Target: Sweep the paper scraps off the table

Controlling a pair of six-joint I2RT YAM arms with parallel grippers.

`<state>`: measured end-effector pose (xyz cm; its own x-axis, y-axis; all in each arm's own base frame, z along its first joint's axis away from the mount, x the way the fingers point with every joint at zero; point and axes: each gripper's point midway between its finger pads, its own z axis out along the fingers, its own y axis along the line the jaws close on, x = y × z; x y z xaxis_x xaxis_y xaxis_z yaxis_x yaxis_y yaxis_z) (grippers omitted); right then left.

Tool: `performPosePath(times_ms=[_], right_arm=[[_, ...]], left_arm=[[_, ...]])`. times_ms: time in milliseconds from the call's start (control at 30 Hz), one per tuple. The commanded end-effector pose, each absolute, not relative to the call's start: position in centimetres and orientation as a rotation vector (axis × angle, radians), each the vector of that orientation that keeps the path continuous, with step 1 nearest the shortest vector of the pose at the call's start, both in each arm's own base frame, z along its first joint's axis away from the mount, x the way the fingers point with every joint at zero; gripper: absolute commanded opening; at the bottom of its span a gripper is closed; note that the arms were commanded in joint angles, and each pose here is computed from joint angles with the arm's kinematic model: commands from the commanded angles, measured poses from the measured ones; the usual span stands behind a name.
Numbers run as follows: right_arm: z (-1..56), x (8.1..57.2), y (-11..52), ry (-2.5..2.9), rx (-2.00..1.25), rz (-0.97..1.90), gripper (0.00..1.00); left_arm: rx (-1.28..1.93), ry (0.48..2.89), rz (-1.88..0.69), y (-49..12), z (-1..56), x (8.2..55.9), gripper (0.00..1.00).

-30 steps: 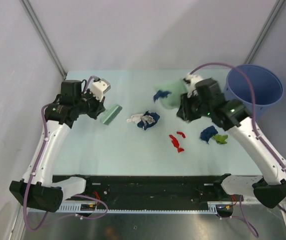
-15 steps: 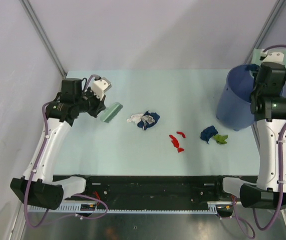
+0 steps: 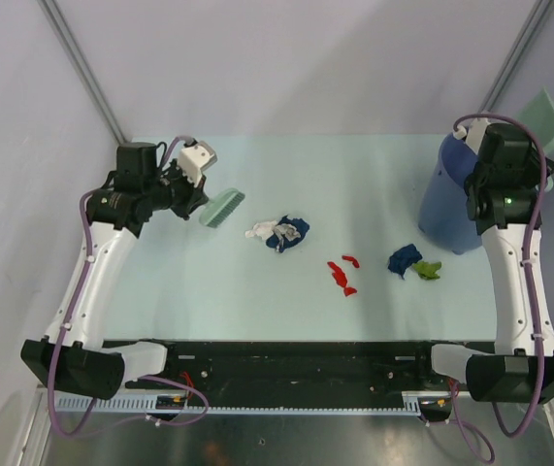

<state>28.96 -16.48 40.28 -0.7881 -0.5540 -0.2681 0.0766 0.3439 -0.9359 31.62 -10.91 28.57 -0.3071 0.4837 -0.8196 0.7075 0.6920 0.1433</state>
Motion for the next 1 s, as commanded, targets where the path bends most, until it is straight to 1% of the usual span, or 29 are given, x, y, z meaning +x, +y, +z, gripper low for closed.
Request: performPosePath(times_ms=[0, 100, 200, 300, 400, 467, 500, 533, 600, 633, 667, 700, 733, 833, 867, 900, 967], right_arm=[[41.9, 30.4, -16.5, 1.996, -0.663, -1.581, 0.00], [41.0, 31.3, -16.7, 2.012, -0.762, -1.604, 0.00], [40.7, 31.9, -17.2, 2.016, -0.774, -1.627, 0.01], [41.6, 32.1, -17.5, 1.967, -0.750, -1.696, 0.00], [43.8, 32.0, -17.5, 1.892, -0.616, -1.733, 0.00], [45.3, 31.8, -16.3, 1.831, -0.510, -1.723, 0.00], [46.9, 31.5, -15.3, 1.751, -0.390, -1.661, 0.00], [47.6, 32.1, -12.9, 1.694, -0.377, -1.571, 0.00], [48.3, 31.6, -10.1, 1.649, -0.349, -1.432, 0.00], [48.9, 32.0, -7.4, 1.604, -0.288, -1.268, 0.00], [48.9, 31.9, -6.1, 1.599, -0.267, -1.201, 0.00], [48.0, 31.8, -4.9, 1.628, -0.285, -1.145, 0.00], [47.9, 31.8, -2.5, 1.623, -0.260, -1.022, 0.00], [45.3, 31.7, 0.9, 1.693, -0.310, -0.929, 0.00], [44.4, 31.7, 3.0, 1.700, -0.289, -0.823, 0.00], [43.0, 31.4, 4.0, 1.736, -0.327, -0.791, 0.00], [40.8, 31.4, 7.2, 1.783, -0.295, -0.577, 0.00]], left_arm=[[0.970, 1.852, -0.306, -11.4, 30.8, 31.1, 0.00], [0.978, 1.842, -0.300, -11.4, 31.0, 31.0, 0.00], [0.988, 1.837, -0.309, -11.5, 30.8, 30.9, 0.00], [0.997, 1.834, -0.328, -11.8, 30.7, 30.7, 0.00], [0.999, 1.839, -0.347, -12.0, 30.4, 30.7, 0.00], [0.997, 1.846, -0.374, -12.3, 30.2, 30.7, 0.00], [1.000, 1.851, -0.392, -12.5, 30.0, 30.7, 0.00], [0.999, 1.852, -0.421, -12.9, 29.9, 30.6, 0.00], [0.991, 1.871, -0.455, -13.2, 29.4, 30.7, 0.00], [0.980, 1.880, -0.478, -13.4, 29.3, 30.6, 0.00], [0.976, 1.887, -0.491, -13.6, 29.2, 30.6, 0.00], [0.975, 1.897, -0.502, -13.7, 28.9, 30.6, 0.00], [0.977, 1.902, -0.521, -14.2, 28.7, 30.4, 0.00], [1.034, 1.912, -0.532, -15.9, 27.8, 29.8, 0.00], [1.046, 1.929, -0.497, -16.0, 27.3, 29.9, 0.00], [1.066, 1.942, -0.490, -16.6, 26.7, 30.0, 0.00], [1.090, 1.944, -0.489, -17.8, 26.5, 30.4, 0.00]])
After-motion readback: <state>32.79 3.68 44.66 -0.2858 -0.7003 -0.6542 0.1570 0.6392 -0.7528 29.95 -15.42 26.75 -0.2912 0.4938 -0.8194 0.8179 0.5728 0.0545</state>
